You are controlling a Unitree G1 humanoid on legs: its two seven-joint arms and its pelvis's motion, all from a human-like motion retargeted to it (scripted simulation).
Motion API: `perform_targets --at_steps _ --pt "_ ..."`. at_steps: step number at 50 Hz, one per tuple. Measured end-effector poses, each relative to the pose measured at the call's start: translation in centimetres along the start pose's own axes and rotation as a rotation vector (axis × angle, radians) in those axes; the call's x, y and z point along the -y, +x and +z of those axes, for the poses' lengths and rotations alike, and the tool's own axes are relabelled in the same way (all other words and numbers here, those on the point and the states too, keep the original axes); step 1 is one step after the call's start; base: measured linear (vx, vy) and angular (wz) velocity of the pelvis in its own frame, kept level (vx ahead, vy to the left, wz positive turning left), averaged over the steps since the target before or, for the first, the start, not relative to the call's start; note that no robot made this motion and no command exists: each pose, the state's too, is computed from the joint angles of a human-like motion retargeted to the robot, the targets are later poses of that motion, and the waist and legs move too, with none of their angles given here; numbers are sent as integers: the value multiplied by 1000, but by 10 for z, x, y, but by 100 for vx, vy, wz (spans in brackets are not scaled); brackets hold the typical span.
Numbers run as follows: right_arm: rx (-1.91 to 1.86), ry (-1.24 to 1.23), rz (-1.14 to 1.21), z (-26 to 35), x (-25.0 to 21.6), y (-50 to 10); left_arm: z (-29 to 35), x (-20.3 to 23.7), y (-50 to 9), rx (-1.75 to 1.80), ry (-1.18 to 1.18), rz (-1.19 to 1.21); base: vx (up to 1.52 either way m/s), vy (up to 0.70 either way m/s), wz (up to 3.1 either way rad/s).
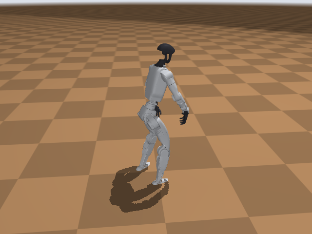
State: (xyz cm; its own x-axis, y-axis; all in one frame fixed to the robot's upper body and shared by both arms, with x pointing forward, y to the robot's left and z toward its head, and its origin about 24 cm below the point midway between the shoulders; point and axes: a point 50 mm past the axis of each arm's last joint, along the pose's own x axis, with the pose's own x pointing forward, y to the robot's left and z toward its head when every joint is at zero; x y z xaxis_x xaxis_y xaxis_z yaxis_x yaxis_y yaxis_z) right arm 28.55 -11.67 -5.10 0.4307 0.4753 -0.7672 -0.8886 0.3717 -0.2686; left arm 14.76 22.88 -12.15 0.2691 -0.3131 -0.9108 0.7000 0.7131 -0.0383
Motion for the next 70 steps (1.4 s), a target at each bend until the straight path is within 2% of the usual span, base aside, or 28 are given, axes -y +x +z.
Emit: perform_targets --at_steps 5,10,15,20,23,27,30,35,42,48,53,62,66,70 --pt "105 -40 -17 1 9 -23 -33 13 -11 -10 -103 -12 8 -4 -74" --pt "166 99 -114 -34 -4 -57 -72 43 -15 -10 -395 58 13 -6 -90" --pt "113 426 -282 -94 -53 -82 -97 76 -9 -22 -706 179 13 -2 -69" --pt "-72 693 -383 -144 -122 -91 -94 77 -3 -29 -763 294 10 2 -17" --pt "-159 733 -356 -155 -148 -84 -73 56 -1 33 -678 340 4 3 -27" --pt "-204 665 -297 -158 -147 -74 -36 22 -6 166 -500 383 -1 1 -67" --pt "-201 559 -303 -156 -120 -69 -12 1 -15 250 -363 414 -4 0 -68" --pt "-145 334 -409 -135 -39 -67 -12 -15 -28 222 -199 454 -5 -3 -77" --pt "-140 72 -476 -90 43 -68 -71 10 -25 -103 -31 308 -6 -10 -82" --pt "-296 -72 -389 -73 68 -58 -93 51 -9 -283 113 55 -2 -8 -129" --pt "-403 -95 -222 -74 52 -42 -88 74 5 -320 193 -101 10 -2 -112" --pt "-267 -184 151 -43 -22 2 -82 85 11 -326 268 -189 22 10 -110" --pt "-148 -238 216 -23 -40 8 -85 75 9 -356 306 -154 26 15 -93" --pt "-60 -266 193 -9 -40 3 -75 48 7 -354 379 -30 23 13 -78"
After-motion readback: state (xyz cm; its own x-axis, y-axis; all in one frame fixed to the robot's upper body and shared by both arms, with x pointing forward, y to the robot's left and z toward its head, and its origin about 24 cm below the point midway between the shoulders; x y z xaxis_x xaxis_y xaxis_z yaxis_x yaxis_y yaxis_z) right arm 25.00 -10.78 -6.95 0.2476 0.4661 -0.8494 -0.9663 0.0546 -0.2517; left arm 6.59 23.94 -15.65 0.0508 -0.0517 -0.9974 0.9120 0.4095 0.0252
